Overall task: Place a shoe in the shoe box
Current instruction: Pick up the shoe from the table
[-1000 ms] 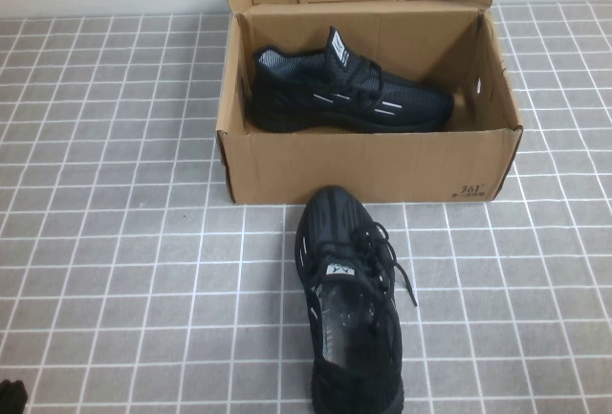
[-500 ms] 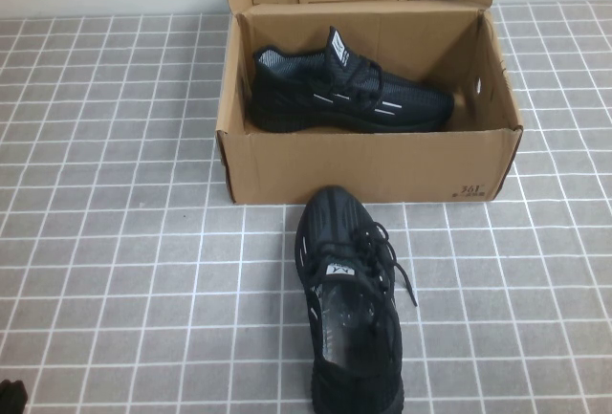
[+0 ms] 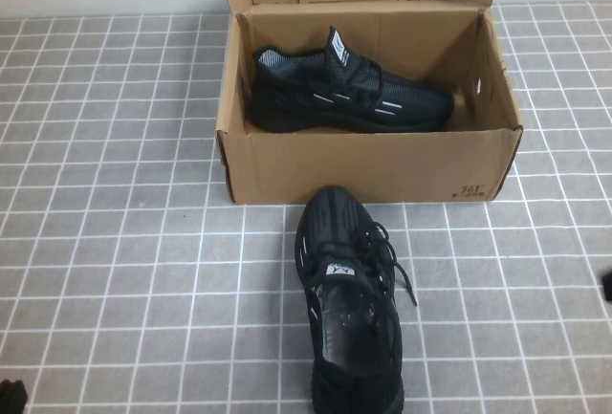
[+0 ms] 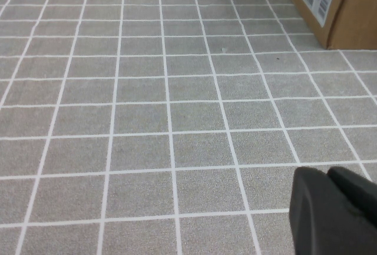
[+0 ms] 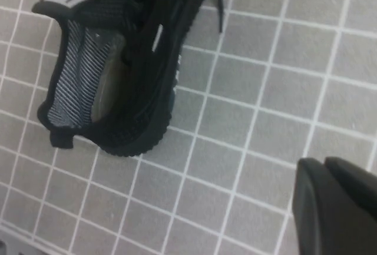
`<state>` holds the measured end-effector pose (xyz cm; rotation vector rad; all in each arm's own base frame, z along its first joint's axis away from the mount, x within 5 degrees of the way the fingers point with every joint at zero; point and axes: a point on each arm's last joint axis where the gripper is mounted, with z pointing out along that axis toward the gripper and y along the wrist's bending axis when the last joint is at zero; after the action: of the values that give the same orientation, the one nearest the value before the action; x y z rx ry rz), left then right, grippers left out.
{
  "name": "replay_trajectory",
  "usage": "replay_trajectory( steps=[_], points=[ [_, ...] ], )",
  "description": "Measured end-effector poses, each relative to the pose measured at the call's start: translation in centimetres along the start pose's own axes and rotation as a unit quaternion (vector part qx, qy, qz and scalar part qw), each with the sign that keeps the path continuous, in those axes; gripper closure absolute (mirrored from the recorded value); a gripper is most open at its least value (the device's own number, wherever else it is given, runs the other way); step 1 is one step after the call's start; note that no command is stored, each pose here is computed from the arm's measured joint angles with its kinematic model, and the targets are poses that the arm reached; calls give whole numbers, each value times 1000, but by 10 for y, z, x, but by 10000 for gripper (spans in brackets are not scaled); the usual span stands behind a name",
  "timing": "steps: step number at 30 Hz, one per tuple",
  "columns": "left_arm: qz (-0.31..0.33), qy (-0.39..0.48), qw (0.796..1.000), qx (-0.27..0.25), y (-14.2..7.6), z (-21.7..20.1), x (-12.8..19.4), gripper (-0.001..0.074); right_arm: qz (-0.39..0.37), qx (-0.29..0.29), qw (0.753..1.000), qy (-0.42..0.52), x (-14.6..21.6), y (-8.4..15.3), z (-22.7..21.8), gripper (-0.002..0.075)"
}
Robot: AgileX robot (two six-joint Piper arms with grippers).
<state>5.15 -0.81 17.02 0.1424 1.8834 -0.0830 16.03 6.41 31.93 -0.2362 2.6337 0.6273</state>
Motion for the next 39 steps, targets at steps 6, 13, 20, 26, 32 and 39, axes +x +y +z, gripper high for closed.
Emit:
replay_trajectory(
  steps=[6,13,20,26,32,39],
  points=[
    [0,0,1000,0,0,0,0,735,-114,-8,991,66,-44,36,35,742],
    [0,0,1000,0,0,0,0,735,-333,-52,934,116,-62,110,79,741],
    [0,0,1000,0,0,0,0,735,-467,-84,870,134,-74,139,103,578],
    [0,0,1000,0,0,0,0,735,-560,-97,812,133,-78,140,120,262],
    [0,0,1000,0,0,0,0,735,-634,-104,758,112,-81,142,135,198],
    [0,0,1000,0,0,0,0,735,-640,-92,754,117,-83,138,165,195]
  ],
)
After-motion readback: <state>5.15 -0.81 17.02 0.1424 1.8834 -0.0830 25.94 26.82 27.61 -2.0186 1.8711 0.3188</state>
